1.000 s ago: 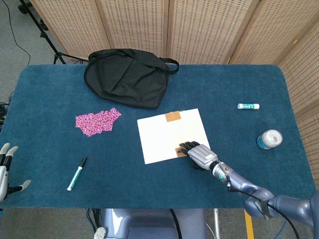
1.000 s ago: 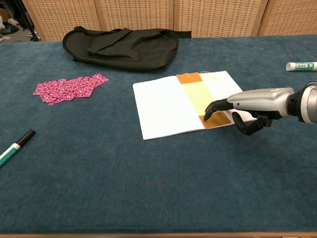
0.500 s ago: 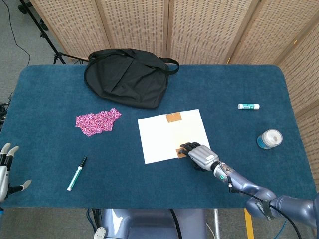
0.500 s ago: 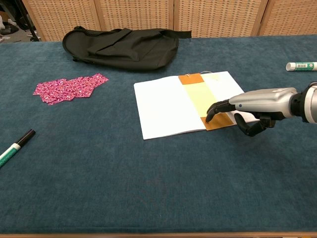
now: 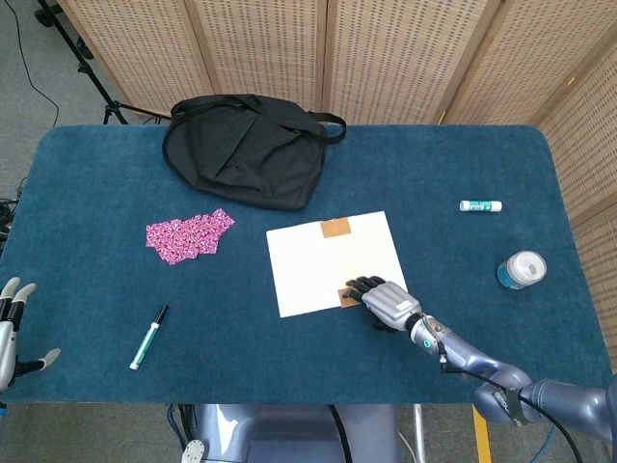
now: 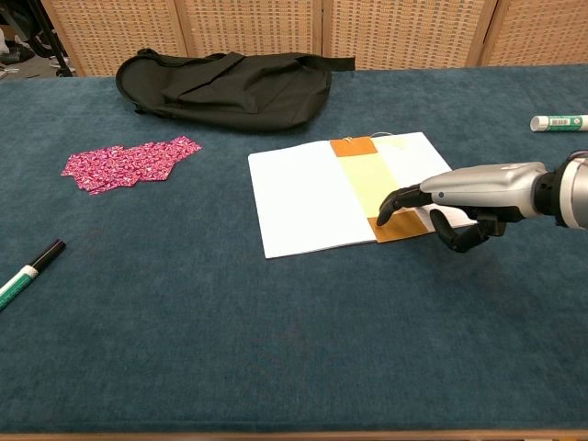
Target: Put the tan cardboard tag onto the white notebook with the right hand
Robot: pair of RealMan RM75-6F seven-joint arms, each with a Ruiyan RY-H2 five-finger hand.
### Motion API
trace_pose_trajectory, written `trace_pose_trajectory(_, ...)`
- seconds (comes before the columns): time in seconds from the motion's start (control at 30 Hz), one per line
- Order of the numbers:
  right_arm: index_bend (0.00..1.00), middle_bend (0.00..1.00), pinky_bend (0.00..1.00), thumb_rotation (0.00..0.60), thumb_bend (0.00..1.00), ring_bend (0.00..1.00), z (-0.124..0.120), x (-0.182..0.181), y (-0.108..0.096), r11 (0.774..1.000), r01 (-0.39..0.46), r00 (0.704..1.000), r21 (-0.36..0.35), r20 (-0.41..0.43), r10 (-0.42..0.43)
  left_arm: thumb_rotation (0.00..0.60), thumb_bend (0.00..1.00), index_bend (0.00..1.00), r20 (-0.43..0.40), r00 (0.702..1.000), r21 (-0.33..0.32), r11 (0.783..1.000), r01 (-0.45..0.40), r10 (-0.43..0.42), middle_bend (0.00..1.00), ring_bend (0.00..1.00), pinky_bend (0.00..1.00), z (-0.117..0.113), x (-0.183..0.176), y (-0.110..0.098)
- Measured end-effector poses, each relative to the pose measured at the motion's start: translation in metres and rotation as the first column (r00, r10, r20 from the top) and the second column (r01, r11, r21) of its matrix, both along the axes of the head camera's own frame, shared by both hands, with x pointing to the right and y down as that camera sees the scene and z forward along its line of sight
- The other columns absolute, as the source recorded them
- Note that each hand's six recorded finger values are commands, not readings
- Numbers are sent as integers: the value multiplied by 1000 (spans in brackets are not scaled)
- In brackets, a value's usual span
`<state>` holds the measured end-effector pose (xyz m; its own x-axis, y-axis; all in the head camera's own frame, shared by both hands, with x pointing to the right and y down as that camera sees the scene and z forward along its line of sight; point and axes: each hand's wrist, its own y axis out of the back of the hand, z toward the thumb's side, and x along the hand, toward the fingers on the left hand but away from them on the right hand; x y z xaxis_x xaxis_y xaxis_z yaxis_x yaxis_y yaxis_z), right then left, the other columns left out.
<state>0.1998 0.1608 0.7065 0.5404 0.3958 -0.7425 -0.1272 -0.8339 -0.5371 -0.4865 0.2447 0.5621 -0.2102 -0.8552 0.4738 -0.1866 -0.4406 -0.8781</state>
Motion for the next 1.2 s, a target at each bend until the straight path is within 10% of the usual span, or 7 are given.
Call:
trace_pose_trajectory(1.13,140,93,106,600,1000,0,-46,-31,-33,991,-91,982,98,174,73,600,0,0,-5,1000,4,1000,-3,3,0,0,0,-1,1,1)
trace_pose_trajectory(1.2,136,79,106,600,836,0,-60,-31,-40,986,-108,975,128,206,80,600,0,0,-6,1000,5,1000,-5,5,0,0,0,-2,1,1)
